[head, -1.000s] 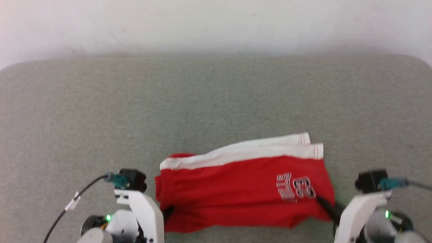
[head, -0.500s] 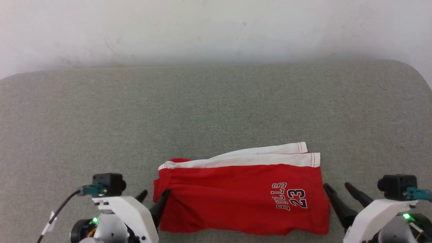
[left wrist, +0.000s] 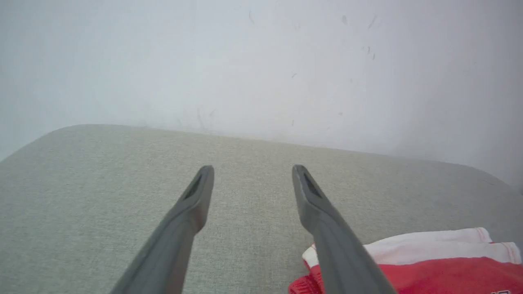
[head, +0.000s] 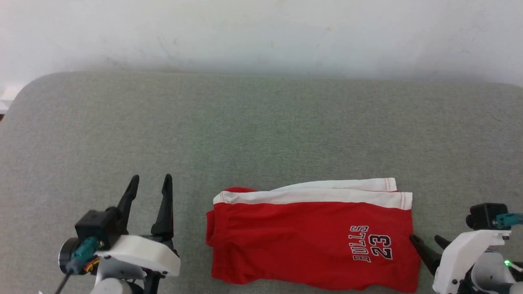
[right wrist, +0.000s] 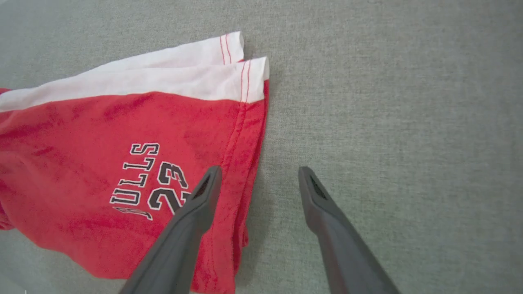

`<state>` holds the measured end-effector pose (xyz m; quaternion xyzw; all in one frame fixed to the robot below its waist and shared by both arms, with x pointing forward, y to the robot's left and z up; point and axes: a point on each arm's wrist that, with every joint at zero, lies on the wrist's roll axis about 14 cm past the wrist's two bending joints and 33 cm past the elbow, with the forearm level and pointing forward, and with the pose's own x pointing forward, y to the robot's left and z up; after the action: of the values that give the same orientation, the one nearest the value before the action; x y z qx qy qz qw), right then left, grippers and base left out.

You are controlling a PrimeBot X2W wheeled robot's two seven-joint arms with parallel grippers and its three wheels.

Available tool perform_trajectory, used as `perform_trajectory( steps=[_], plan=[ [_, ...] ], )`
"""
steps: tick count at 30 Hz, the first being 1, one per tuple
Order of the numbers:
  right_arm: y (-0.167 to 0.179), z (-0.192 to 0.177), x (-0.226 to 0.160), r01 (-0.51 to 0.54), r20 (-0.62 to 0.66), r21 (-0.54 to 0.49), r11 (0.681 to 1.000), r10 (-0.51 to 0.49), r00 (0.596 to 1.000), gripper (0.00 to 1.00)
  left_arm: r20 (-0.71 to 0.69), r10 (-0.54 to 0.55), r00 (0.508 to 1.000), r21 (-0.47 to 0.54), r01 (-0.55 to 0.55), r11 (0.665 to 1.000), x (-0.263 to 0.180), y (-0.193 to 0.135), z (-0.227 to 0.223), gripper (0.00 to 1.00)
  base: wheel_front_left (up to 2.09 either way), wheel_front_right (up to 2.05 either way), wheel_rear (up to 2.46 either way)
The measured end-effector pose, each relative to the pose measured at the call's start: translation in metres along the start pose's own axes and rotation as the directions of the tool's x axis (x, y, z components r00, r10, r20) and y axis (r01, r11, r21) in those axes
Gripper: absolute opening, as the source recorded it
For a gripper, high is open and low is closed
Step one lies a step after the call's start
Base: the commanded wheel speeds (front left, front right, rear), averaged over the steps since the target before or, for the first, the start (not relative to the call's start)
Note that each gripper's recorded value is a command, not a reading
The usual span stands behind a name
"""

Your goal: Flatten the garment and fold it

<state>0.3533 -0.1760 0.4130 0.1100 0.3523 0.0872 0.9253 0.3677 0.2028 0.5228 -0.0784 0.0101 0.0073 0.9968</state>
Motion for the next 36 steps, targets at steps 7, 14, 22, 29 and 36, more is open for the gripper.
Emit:
perform_trajectory(
  steps=[7, 14, 22, 29, 36],
  plan=[
    [0.019, -0.028, 0.027, -0.05, -0.143, 0.03, 0.998, 0.054, 0.988, 1.0, 0.067, 0.028, 0.997, 0.108, -0.035, 0.994, -0.006, 0.015, -0.008, 1.0, 0.0, 0.0, 0.0],
    [0.031, -0.038, 0.042, -0.087, -0.235, 0.044, 0.995, 0.095, 0.967, 0.38, 0.029, 0.02, 0.999, 0.141, -0.024, 0.99, -0.008, 0.016, -0.023, 1.0, 0.0, 0.0, 0.0],
    [0.043, -0.033, 0.043, -0.13, -0.211, 0.033, 0.991, 0.134, 0.968, 0.0, 0.035, 0.005, 0.999, 0.156, -0.011, 0.988, -0.007, 0.011, -0.023, 1.0, 0.0, 0.0, 0.0],
    [0.028, -0.008, 0.029, -0.099, -0.081, 0.038, 0.994, 0.102, 0.991, 0.0, 0.052, -0.005, 0.999, 0.15, -0.003, 0.989, -0.004, 0.007, -0.019, 1.0, 0.0, 0.0, 0.0],
    [-0.035, -0.015, -0.003, 0.07, -0.051, 0.115, 0.991, -0.064, 0.997, 0.0, 0.06, -0.012, 0.998, 0.145, 0.003, 0.989, -0.006, 0.002, -0.017, 1.0, 0.0, 0.0, 0.0]
  ],
)
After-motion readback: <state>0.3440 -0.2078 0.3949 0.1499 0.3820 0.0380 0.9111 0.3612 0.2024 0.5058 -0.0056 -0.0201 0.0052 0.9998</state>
